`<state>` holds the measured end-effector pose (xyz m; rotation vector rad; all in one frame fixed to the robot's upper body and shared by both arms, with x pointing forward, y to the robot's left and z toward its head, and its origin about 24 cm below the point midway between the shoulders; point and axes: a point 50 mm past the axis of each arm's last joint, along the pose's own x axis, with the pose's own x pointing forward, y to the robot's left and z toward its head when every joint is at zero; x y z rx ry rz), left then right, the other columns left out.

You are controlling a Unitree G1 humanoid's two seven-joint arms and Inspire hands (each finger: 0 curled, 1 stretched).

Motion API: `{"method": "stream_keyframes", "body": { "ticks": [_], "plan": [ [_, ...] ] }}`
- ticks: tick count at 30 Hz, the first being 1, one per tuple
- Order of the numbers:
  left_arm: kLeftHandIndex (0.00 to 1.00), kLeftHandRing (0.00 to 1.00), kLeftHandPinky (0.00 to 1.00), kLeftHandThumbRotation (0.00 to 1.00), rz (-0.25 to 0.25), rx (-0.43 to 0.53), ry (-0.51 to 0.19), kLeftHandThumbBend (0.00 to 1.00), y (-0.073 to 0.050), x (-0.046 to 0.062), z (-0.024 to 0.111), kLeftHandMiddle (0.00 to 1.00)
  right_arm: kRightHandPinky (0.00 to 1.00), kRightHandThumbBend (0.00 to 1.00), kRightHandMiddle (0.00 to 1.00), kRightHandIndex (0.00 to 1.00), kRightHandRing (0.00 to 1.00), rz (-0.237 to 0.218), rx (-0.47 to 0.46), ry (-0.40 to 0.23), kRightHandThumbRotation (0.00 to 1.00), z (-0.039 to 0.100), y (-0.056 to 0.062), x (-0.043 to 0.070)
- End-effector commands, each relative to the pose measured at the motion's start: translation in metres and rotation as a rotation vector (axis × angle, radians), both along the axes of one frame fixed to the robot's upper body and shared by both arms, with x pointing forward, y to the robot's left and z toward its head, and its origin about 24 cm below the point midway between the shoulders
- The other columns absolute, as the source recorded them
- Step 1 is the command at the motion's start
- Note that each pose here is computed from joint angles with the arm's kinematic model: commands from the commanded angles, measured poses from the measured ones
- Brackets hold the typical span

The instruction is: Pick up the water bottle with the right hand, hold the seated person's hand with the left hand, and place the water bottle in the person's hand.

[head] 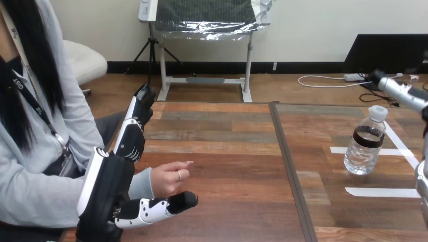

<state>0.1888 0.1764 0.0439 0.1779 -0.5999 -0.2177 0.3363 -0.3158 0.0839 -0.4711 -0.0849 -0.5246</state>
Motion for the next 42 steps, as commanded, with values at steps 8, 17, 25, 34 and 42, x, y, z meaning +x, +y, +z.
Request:
{"method": "stream_keyframes", "body": {
  "ticks": [8,17,25,34,42],
  "plan": [
    [1.00,1.00,1.00,0.48,-0.007,-0.018,-0.065,1.00,0.000,0.004,0.012,1.00,0.82,1.00,0.88,0.95,0.85,-0.018,-0.001,-0.019,0.27,0.026,-0.006,0.013],
    [1.00,1.00,1.00,0.49,-0.006,-0.012,-0.071,1.00,0.002,0.004,0.012,1.00,0.73,1.00,0.88,0.96,0.81,-0.027,0.024,0.032,0.24,0.020,-0.010,0.011],
    [0.99,1.00,1.00,0.50,-0.002,-0.004,-0.077,1.00,0.002,0.004,0.013,1.00,0.65,1.00,0.87,0.94,0.76,-0.036,0.032,0.080,0.26,0.015,-0.010,0.011],
    [0.99,1.00,1.00,0.49,-0.008,-0.008,-0.082,1.00,0.002,0.005,0.014,1.00,0.66,1.00,0.87,0.94,0.79,-0.023,0.064,0.115,0.28,0.007,-0.008,0.010],
    [0.99,1.00,0.99,0.50,-0.008,-0.008,-0.079,1.00,0.002,0.004,0.014,1.00,0.62,0.99,0.88,0.94,0.75,-0.010,0.081,0.159,0.29,-0.002,-0.006,0.009]
  ]
}}
